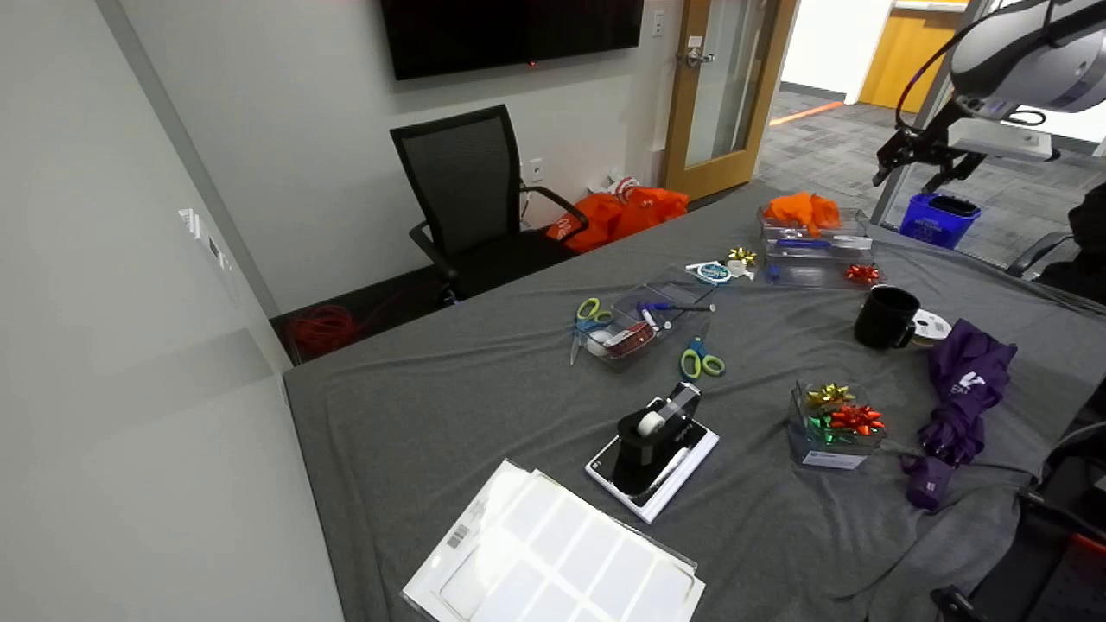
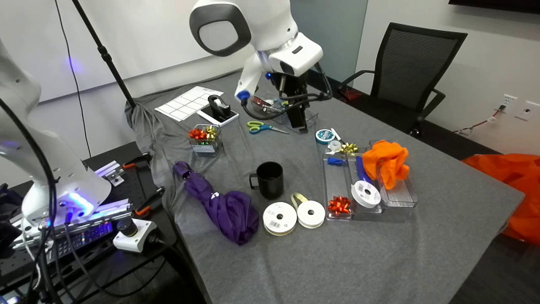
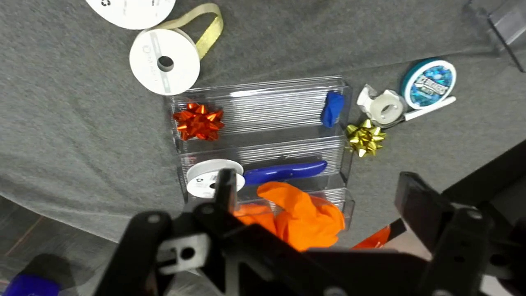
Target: Move the red ribbon from the right tray to the left tray
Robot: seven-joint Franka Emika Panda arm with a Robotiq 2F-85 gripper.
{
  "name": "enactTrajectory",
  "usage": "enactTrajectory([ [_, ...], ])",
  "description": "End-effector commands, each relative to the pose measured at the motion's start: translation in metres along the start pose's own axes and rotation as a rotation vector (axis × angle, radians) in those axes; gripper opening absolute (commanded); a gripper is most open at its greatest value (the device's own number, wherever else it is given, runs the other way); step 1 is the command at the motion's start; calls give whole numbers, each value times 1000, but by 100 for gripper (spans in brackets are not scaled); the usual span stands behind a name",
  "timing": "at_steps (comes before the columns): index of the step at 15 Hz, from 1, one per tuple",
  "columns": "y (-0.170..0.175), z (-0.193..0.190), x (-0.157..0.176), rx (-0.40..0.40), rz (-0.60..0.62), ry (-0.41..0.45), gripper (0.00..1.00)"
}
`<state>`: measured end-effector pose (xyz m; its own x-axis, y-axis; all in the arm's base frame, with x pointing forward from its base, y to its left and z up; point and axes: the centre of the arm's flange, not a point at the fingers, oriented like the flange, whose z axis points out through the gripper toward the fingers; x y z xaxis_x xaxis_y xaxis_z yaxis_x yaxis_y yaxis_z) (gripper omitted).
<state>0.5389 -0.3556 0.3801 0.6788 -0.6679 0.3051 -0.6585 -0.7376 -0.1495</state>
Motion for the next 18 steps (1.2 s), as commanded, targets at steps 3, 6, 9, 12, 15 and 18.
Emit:
enactTrajectory([
  [3, 0, 27, 14, -55, -15, -29, 100],
  [6, -1, 38, 23, -71, -26, -33, 100],
  [9, -2, 38, 26, -71, -27, -31, 100],
  [12, 0, 63, 25, -73, -33, -29, 100],
  [15, 0, 103, 24, -83, -2, -47, 100],
  [18, 4, 140, 23, -93, 13, -56, 100],
])
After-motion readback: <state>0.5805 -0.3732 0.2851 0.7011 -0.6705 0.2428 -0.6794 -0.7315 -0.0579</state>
